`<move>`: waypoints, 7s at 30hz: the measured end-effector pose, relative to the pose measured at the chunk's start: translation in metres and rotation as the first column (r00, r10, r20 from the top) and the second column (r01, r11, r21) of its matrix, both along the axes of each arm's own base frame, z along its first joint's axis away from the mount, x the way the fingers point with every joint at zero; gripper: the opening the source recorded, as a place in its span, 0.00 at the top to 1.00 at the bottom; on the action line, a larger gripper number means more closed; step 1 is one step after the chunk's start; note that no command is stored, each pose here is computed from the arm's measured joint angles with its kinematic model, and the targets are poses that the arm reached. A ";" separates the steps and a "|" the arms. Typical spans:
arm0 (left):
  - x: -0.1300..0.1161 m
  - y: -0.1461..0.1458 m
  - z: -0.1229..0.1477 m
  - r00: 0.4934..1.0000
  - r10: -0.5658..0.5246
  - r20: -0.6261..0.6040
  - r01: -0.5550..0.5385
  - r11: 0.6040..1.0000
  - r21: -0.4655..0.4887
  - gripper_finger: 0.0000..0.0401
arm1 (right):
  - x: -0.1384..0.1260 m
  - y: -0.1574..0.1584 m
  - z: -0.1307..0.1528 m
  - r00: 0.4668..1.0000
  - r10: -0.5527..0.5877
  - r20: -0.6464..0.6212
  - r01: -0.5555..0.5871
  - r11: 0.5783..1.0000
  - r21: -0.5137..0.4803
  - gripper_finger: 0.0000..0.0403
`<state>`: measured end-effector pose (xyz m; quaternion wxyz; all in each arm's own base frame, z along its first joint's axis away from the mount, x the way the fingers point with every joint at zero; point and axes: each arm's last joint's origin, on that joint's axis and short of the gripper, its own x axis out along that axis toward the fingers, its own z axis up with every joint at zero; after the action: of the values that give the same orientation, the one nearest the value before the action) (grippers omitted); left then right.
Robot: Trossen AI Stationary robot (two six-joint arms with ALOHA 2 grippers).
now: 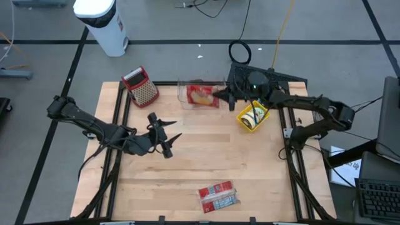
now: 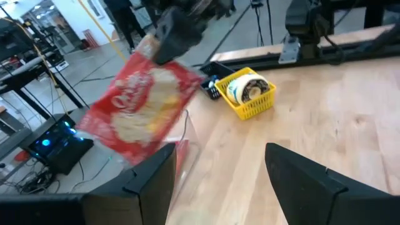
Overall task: Pick & Place Food Item
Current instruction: Put the top red popcorn bag into the transparent bin, then put the red popcorn bag into the transparent bin
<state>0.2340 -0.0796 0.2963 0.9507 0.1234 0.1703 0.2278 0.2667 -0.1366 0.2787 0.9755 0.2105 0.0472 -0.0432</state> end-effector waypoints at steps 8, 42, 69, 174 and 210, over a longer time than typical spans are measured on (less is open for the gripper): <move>-0.001 0.001 -0.001 1.000 0.006 -0.018 -0.006 1.000 0.008 0.39 | 0.008 -0.054 -0.003 0.995 -0.091 -0.030 0.092 0.995 0.037 0.98; 0.002 0.018 -0.010 0.998 0.030 -0.061 -0.037 0.992 -0.117 0.39 | 0.038 -0.107 -0.088 0.965 -0.066 -0.254 0.107 0.983 0.152 0.86; 0.002 0.018 -0.010 0.998 0.030 -0.060 -0.037 0.992 -0.120 0.39 | 0.051 -0.079 -0.071 0.877 -0.304 -0.371 0.107 0.878 -0.467 0.36; 0.083 -0.073 0.006 0.945 -0.167 -0.282 0.203 0.974 0.101 1.00 | -0.076 0.179 -0.087 0.941 0.130 -0.313 -0.270 0.846 -0.460 0.40; 0.103 -0.038 0.022 0.970 -0.221 -0.102 0.203 0.966 -0.163 1.00 | -0.091 0.222 -0.062 0.987 0.096 0.131 0.141 -0.108 -0.984 0.40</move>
<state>0.3366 -0.1175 0.3179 0.9643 0.0817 0.2296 0.1033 0.1762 0.0858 0.2167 0.8065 -0.5820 -0.0822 -0.0635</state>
